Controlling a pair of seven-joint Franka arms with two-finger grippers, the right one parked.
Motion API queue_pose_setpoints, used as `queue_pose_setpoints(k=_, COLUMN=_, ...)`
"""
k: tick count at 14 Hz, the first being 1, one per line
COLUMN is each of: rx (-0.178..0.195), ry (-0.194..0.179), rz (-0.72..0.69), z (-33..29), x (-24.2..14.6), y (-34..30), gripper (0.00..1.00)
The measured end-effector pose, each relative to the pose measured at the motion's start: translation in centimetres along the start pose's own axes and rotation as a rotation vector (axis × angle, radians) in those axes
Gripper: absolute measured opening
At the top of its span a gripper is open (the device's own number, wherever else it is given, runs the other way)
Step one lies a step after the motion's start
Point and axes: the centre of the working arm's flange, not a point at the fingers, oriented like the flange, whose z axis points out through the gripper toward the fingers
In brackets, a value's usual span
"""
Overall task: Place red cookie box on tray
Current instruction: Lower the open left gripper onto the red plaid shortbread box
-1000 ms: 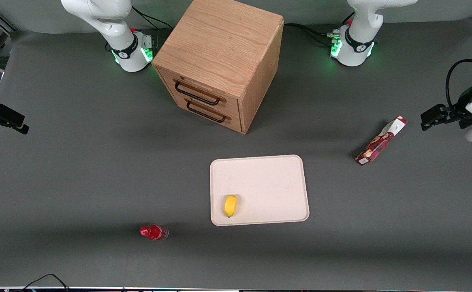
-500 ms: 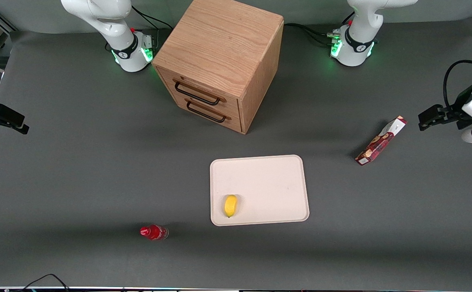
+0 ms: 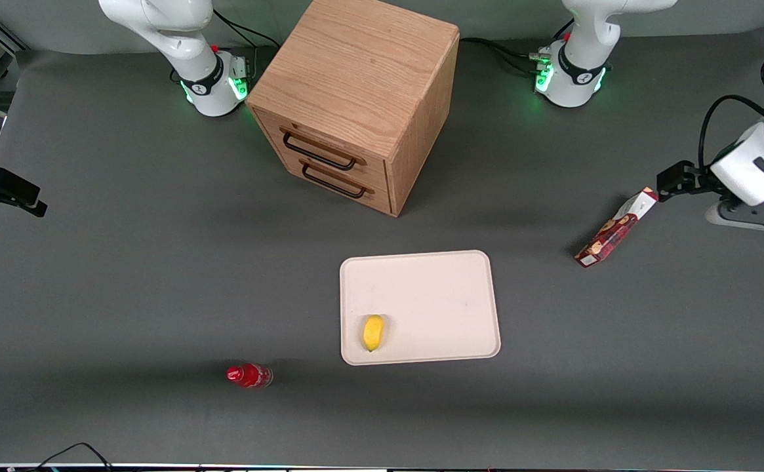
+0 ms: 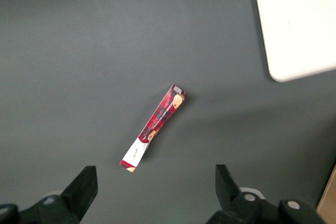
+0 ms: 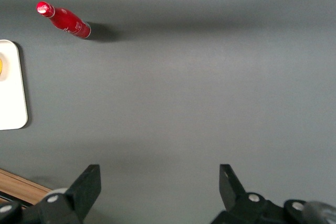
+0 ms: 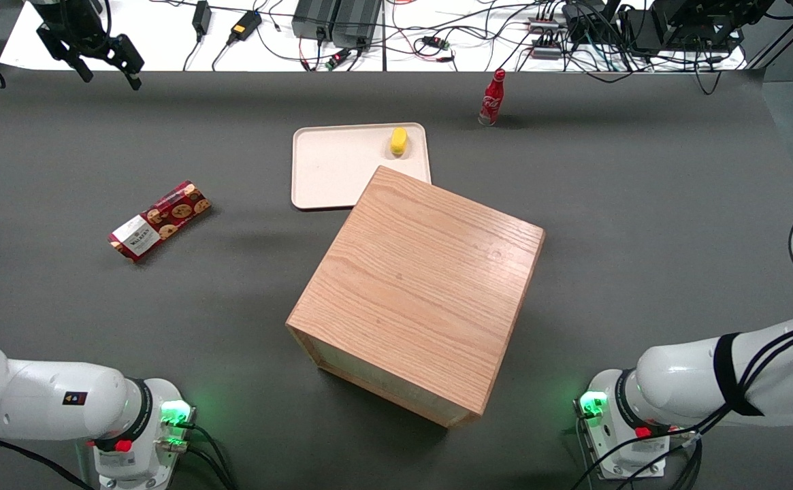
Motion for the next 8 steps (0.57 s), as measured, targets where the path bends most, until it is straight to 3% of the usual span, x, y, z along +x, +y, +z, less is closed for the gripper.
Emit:
queue_pose_setpoints(k=3, rx=-0.014, ry=-0.054, rz=0.044, z=4.1, x=-0.6, y=-1.1, gripper=1.0)
queue_pose_setpoints(k=8, rx=-0.033, ry=-0.073, rz=0.146, z=12.1, x=-3.2, y=-2.9, gripper=1.0)
